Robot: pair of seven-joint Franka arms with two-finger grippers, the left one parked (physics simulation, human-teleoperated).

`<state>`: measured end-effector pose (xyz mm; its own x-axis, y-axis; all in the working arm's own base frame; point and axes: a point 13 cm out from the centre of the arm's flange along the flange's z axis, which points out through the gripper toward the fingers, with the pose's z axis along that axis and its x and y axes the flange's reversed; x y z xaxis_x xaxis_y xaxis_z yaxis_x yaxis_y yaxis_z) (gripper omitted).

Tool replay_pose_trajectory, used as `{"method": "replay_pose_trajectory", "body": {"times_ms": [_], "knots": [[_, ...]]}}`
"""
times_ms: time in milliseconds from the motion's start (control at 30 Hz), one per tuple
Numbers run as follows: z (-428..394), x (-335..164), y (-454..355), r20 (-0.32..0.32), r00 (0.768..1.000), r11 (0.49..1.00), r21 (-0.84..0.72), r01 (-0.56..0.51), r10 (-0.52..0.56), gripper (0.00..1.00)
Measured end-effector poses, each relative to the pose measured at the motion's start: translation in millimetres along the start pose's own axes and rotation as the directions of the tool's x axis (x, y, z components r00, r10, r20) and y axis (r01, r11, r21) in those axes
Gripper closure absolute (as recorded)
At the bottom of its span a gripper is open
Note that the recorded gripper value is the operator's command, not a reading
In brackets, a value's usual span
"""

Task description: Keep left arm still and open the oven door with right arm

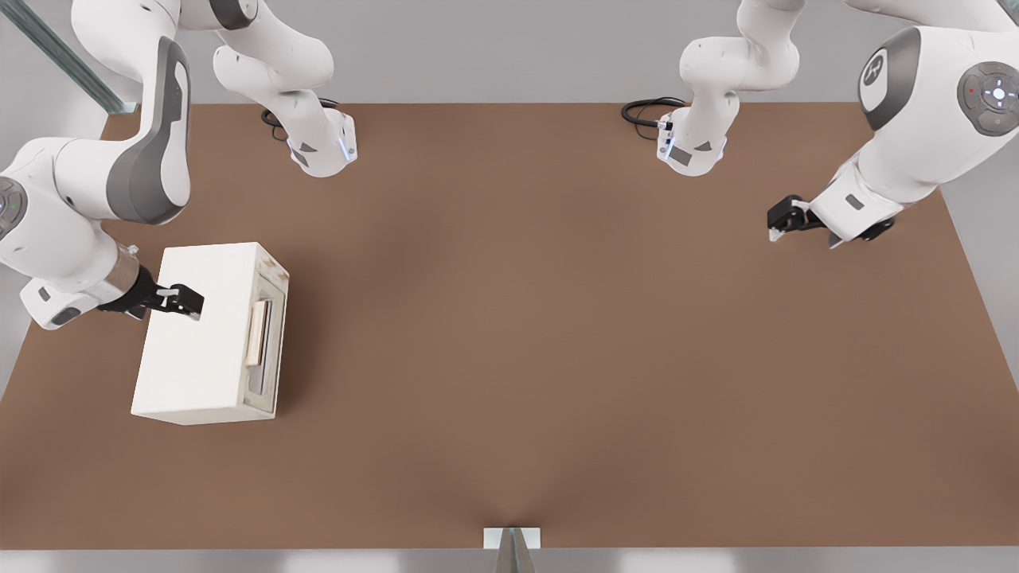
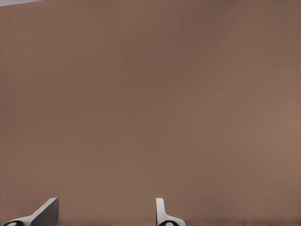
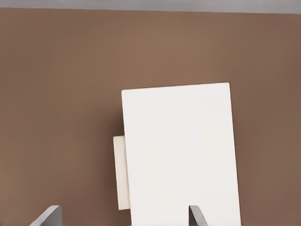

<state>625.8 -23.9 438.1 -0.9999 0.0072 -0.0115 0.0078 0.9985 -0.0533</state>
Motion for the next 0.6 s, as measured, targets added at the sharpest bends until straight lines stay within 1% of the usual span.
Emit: {"method": "replay_pose_trajectory", "body": {"times_ms": [33,67,100,133,167,200,233,300,333,400,500,533,600], "knots": [[0.7,-0.2,0.1,0.0,1.0,1.0,0.0,0.001,-0.001,0.0],[9.9,-1.1,1.5,-0.016,1.0,1.0,0.001,0.004,-0.004,0.0],[37.3,-5.4,10.3,-0.06,0.998,1.0,0.005,0.018,-0.018,0.16],[69.5,-13.3,31.8,-0.112,0.993,0.999,0.013,0.047,-0.046,0.79],[101.4,-24.2,68.3,-0.164,0.982,0.993,0.05,0.104,-0.094,0.79],[129.1,-28.2,104.2,-0.215,0.965,0.974,0.136,0.182,-0.15,0.79],[153.6,-26.7,119.4,-0.266,0.949,0.946,0.228,0.231,-0.168,0.79],[186.7,-19.4,128.0,-0.341,0.927,0.874,0.391,0.289,-0.154,0.79],[194.1,-17.4,125.8,-0.357,0.925,0.836,0.461,0.297,-0.132,0.79],[190.6,-18.1,112.4,-0.353,0.932,0.787,0.552,0.275,-0.078,0.79],[168.9,-22.2,126.4,-0.307,0.95,0.745,0.624,0.238,-0.046,0.79],[164.4,-16.6,135.2,-0.307,0.951,0.736,0.635,0.236,-0.041,0.79],[164.4,3.5,124.7,-0.338,0.941,0.715,0.658,0.236,0.0,0.79]]}}
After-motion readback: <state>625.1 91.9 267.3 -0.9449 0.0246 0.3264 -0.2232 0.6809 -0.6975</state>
